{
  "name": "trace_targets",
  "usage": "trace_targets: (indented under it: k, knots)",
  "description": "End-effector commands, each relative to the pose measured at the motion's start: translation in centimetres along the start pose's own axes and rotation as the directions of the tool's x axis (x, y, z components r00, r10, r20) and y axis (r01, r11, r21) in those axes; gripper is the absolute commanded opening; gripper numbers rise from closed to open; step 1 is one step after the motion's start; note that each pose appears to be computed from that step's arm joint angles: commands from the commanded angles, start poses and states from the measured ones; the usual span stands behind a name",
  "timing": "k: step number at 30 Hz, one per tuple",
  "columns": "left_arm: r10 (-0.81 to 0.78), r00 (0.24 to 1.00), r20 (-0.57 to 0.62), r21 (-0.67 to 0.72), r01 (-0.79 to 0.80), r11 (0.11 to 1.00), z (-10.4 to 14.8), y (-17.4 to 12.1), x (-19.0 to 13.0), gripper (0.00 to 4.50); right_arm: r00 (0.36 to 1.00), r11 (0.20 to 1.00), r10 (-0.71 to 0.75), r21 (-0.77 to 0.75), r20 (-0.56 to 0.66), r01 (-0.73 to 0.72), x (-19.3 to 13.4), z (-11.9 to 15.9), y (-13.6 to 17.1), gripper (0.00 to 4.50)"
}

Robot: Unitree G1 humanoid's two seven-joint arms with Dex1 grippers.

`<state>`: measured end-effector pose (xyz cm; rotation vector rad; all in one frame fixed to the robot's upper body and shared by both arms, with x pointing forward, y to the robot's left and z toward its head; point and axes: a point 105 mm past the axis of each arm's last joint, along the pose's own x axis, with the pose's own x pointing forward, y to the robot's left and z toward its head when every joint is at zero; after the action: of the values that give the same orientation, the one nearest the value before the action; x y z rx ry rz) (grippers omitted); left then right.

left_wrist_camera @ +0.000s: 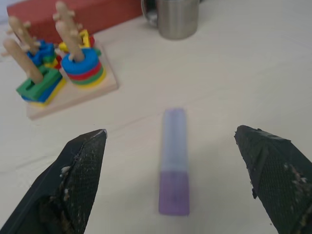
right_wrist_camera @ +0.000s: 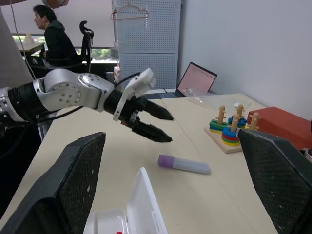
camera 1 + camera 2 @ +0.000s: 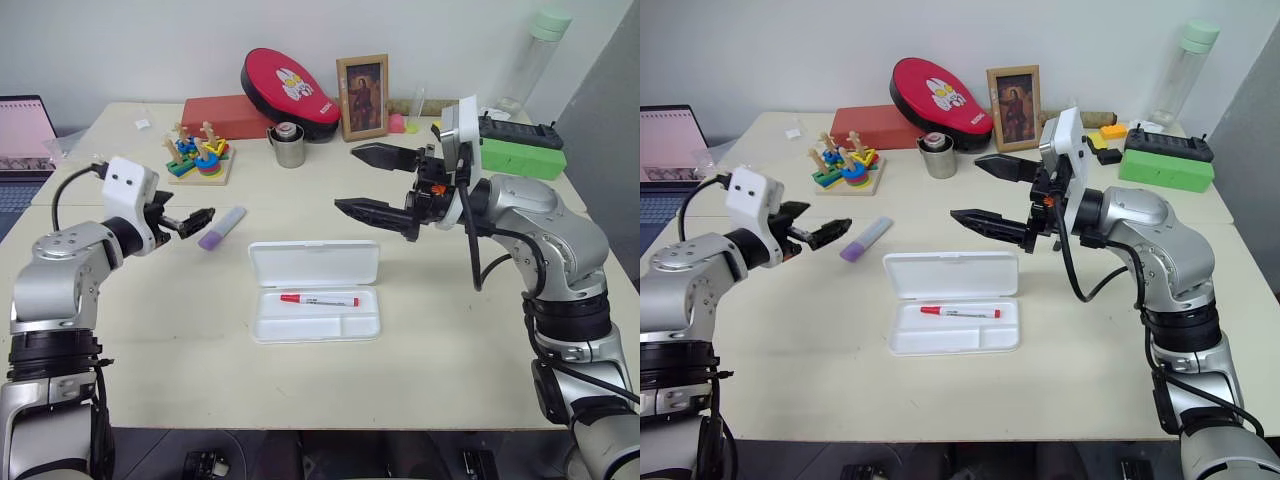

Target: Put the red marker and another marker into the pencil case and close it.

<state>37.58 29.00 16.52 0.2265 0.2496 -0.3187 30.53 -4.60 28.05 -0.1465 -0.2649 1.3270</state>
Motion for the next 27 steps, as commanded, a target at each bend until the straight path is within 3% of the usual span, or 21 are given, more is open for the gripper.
trace_targets:
  k: [1,8,12,25,27]
  knots:
    - [-0.007,0.999,-0.032,0.042,0.008,0.999,-0.4,0.3,0.6,4.48,0.999,0.998,0.009,-0.063,0.031,-0.007,0.0,1.6,0.5,4.50]
    - [-0.054,0.993,-0.104,0.016,0.056,0.998,-2.2,-0.4,2.2,4.48,1.000,0.998,0.001,-0.064,0.031,0.001,-0.1,1.7,0.7,4.50]
    - [-0.066,0.991,-0.118,0.002,0.067,0.998,-2.4,-0.7,2.6,3.88,1.000,0.998,-0.002,-0.065,0.030,0.004,-0.2,1.7,0.7,4.50]
    - [-0.072,0.988,-0.138,-0.015,0.071,0.997,-3.1,-1.0,2.6,1.25,1.000,0.998,-0.001,-0.062,0.029,0.003,-0.1,1.7,0.6,4.50]
    - [-0.066,0.989,-0.132,-0.014,0.064,0.998,-3.0,-1.0,2.6,1.21,1.000,0.998,0.000,-0.061,0.030,0.002,-0.1,1.7,0.6,4.50]
